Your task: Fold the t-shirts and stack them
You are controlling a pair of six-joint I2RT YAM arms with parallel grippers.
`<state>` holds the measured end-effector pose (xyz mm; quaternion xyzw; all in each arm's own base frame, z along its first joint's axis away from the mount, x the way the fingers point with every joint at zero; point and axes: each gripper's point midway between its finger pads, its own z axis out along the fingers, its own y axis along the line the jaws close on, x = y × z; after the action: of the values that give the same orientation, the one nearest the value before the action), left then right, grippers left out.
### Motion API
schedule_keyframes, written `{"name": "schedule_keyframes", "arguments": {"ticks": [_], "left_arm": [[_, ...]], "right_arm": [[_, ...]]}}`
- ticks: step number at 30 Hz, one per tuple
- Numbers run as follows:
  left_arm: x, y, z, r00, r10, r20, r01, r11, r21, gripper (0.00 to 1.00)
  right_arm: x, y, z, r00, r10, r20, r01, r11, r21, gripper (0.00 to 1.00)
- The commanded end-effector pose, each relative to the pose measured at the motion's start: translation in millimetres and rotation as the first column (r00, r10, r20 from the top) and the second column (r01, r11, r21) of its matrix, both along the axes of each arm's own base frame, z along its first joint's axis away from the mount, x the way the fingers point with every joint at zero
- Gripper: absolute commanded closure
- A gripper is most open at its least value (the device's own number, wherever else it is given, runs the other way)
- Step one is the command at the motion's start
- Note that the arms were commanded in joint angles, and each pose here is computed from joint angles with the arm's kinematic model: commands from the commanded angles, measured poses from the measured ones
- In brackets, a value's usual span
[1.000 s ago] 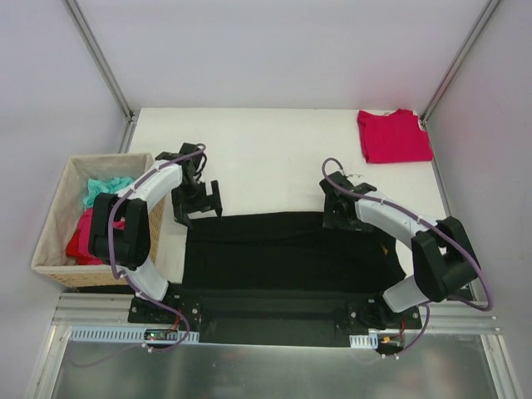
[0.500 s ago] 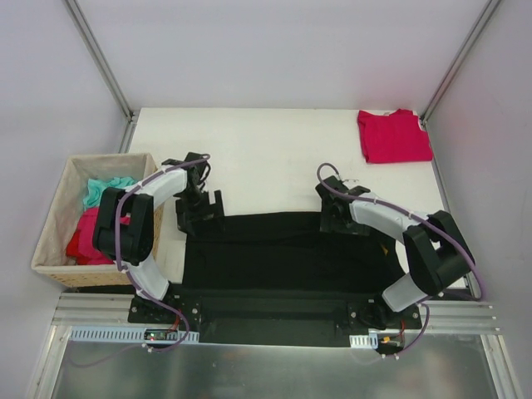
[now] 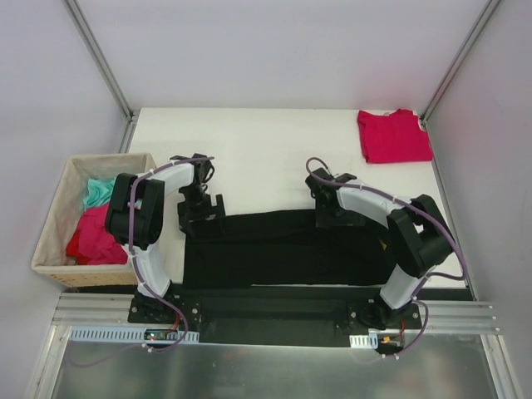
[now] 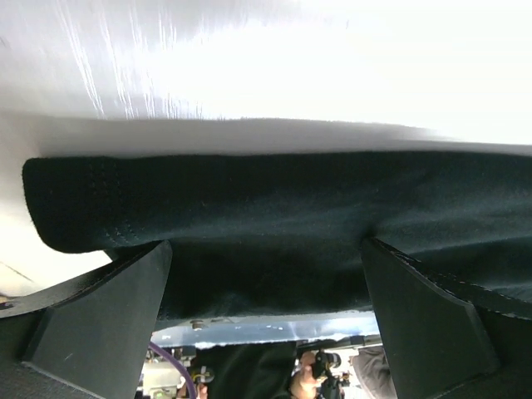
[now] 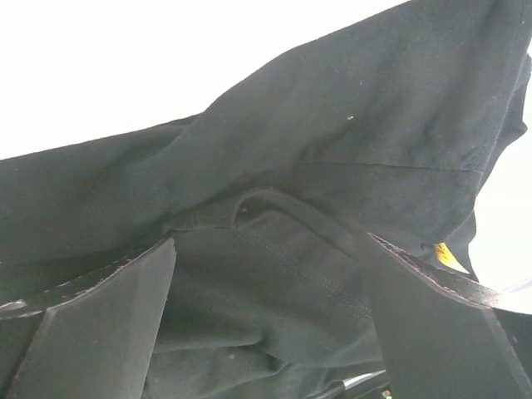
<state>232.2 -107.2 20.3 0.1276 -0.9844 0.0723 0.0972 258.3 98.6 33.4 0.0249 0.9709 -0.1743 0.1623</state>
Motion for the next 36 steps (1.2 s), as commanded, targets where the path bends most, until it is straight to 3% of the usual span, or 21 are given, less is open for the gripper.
{"name": "schedule_keyframes", "arguments": {"ticks": [1,10,24,28,33,36], "left_arm": [[37,4,-2,0.997,-0.005,0.078,0.003,1.000,0.030,0.01],[92,6,8,0.994,-0.006,0.107,0.001,0.999,0.047,0.01],[141,30,-2,0.992,0.068,0.105,-0.075,0.995,0.061,0.01],[170,35,1,0.988,0.071,0.138,-0.081,0.994,0.071,0.01],[197,35,13,0.980,0.069,0.187,-0.083,0.994,0.068,0.01],[195,31,14,0.982,0.066,0.177,-0.076,0.996,0.048,0.01]], "right_arm": [[28,10,-5,0.999,-0.009,0.040,0.009,1.000,-0.002,0.03],[68,11,-4,0.999,-0.028,0.024,0.028,1.000,0.011,0.03],[139,1,-1,0.998,-0.064,0.001,0.064,0.998,0.030,0.03],[159,4,4,0.998,-0.064,0.016,0.063,0.997,0.046,0.03],[174,9,6,0.998,-0.054,0.018,0.053,0.997,0.052,0.03],[173,9,9,0.999,-0.050,0.014,0.050,0.997,0.052,0.03]]}}
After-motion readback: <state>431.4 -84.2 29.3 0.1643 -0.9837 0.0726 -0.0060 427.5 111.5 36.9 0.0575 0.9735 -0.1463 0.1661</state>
